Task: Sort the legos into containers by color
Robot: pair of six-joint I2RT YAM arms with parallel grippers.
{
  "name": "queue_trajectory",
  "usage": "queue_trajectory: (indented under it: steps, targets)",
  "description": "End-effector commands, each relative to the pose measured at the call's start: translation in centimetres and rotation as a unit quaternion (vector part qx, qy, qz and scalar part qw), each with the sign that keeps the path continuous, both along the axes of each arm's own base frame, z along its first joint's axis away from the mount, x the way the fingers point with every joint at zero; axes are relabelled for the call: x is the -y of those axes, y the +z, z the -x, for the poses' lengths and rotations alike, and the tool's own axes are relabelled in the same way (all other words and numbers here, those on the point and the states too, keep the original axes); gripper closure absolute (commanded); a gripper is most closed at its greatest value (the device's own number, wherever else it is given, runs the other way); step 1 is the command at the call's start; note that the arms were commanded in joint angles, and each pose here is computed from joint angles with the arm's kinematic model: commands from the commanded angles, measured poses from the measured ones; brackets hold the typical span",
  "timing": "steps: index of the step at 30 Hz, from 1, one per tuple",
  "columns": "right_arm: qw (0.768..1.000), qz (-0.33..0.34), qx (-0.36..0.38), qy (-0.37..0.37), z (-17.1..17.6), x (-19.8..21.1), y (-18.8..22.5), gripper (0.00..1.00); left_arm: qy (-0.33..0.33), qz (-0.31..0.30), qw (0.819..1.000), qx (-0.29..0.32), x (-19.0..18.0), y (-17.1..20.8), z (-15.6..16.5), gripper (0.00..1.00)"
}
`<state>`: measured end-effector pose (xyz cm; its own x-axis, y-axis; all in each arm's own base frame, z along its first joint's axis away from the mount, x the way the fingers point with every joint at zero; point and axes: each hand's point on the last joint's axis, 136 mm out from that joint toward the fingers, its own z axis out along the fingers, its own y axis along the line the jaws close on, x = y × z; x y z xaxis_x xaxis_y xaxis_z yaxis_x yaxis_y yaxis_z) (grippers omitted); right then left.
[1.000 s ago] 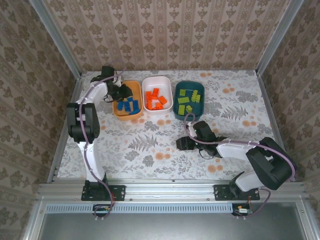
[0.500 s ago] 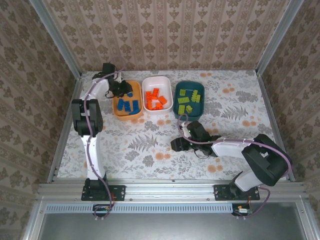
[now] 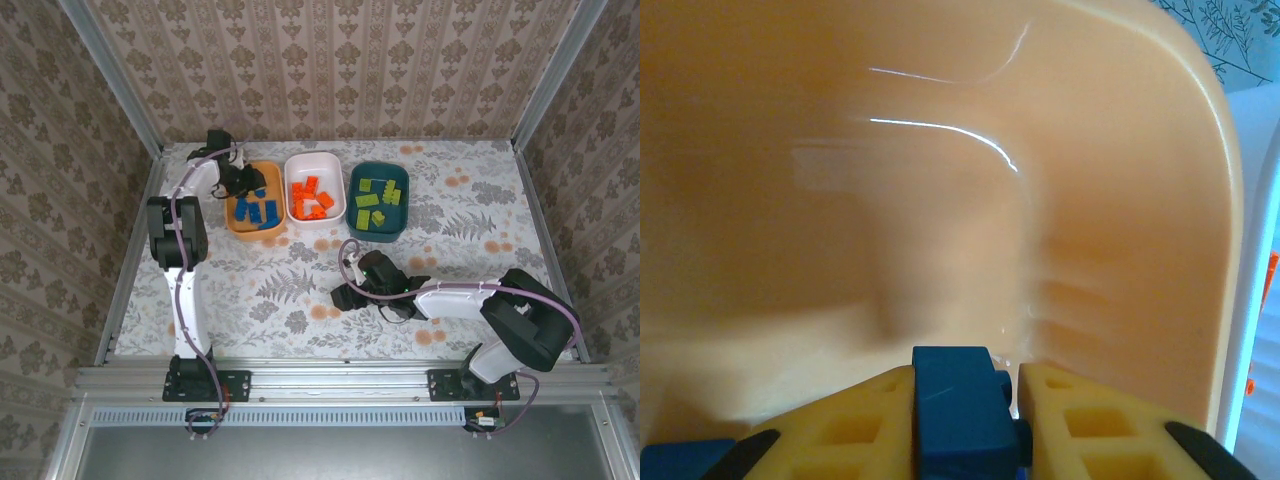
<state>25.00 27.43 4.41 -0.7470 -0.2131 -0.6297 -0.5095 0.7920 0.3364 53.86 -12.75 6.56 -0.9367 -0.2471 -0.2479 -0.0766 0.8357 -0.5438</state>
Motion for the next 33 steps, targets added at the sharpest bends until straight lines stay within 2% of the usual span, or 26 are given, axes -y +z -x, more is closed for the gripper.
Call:
queue_trajectory:
  steps: [1, 11, 19, 27, 33]
  targets:
    - [1.000, 0.008, 0.017, 0.003, -0.5, -0.3, 0.5, 0.34, -0.008, 0.000, 1.000, 0.000, -0.1, -0.1, 0.0, 0.67]
    - [1.000, 0.012, 0.017, 0.005, -0.5, -0.3, 0.3, 0.34, -0.010, -0.001, 1.000, 0.000, 0.1, 0.2, 0.1, 0.63]
    - [1.000, 0.012, 0.016, 0.007, -0.5, -0.5, 0.3, 0.34, -0.012, -0.001, 1.000, 0.008, 0.3, 1.4, 0.4, 0.52]
    - [0.999, -0.001, 0.033, 0.005, -0.5, -0.3, 1.4, 0.33, -0.011, -0.005, 0.998, 0.067, 0.1, 7.0, 1.8, 0.45]
    - [0.999, -0.012, 0.047, -0.001, -0.4, 0.0, 2.2, 0.33, -0.005, 0.001, 0.992, 0.122, -0.1, 12.1, 4.1, 0.40]
